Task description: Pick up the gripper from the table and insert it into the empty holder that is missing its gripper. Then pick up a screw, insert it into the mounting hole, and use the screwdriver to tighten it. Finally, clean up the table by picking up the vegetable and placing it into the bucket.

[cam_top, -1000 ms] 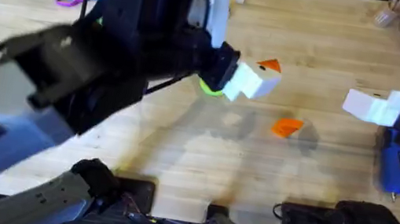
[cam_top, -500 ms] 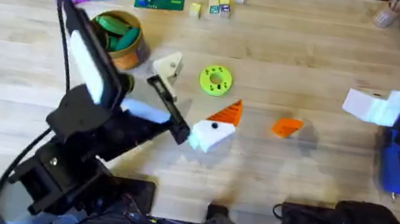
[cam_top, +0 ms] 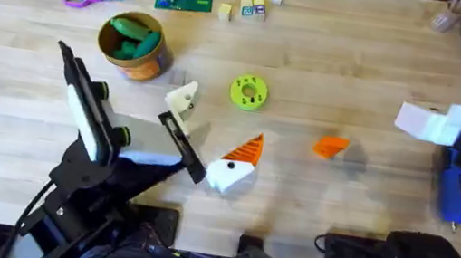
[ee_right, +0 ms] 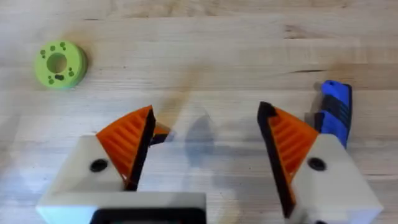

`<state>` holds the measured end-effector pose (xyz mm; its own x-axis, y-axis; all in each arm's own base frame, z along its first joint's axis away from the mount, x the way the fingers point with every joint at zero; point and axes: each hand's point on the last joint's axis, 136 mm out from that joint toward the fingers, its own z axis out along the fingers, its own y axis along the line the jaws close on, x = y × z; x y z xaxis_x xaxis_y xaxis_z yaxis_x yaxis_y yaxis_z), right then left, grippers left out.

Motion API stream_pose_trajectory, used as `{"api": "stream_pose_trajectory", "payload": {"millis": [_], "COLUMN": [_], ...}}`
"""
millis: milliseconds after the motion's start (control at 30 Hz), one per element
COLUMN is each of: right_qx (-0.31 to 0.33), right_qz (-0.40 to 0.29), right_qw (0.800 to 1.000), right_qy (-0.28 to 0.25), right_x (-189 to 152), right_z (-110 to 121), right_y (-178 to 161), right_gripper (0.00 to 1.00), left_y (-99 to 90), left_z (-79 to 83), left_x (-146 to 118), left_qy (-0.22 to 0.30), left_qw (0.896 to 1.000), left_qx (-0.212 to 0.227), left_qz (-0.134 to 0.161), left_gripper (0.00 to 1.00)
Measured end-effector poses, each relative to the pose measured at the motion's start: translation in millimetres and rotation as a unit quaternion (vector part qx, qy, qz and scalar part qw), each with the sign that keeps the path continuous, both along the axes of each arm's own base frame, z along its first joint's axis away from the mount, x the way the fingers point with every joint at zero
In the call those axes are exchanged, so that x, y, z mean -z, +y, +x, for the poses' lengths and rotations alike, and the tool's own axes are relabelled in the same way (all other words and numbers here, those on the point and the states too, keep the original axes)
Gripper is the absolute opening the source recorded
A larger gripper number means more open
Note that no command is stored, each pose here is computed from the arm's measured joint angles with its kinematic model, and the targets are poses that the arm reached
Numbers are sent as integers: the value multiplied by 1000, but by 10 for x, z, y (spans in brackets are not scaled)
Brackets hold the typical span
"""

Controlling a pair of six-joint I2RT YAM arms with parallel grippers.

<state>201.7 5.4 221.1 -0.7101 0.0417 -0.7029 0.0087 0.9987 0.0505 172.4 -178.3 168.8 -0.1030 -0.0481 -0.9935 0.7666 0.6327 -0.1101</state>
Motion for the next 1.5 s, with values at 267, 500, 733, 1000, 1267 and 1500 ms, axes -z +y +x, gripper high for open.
{"api": "stream_pose_trajectory", "payload": {"millis": [267,500,733,1000,1267,1500], "right_qx": [0,0,0,0,-3,-83], "right_qz": [0,0,0,0,8,45], "right_qw": [1000,1000,1000,1000,1000,994], "right_qy": [0,0,0,0,1,54], "right_x": [0,-1,0,-1,2,162], "right_z": [0,0,1,0,-4,-53], "right_y": [0,0,0,0,26,348], "right_gripper": [991,992,992,990,991,991], "left_y": [19,19,19,19,20,19], "left_z": [-26,-26,-27,-27,-26,-27], "left_x": [90,90,89,90,90,90], "left_qy": [15,15,15,15,15,15], "left_qw": [1000,1000,1000,1000,1000,1000], "left_qx": [0,0,0,0,0,0], "left_qz": [9,9,9,9,9,9], "left_gripper": [999,999,999,999,999,999]}}
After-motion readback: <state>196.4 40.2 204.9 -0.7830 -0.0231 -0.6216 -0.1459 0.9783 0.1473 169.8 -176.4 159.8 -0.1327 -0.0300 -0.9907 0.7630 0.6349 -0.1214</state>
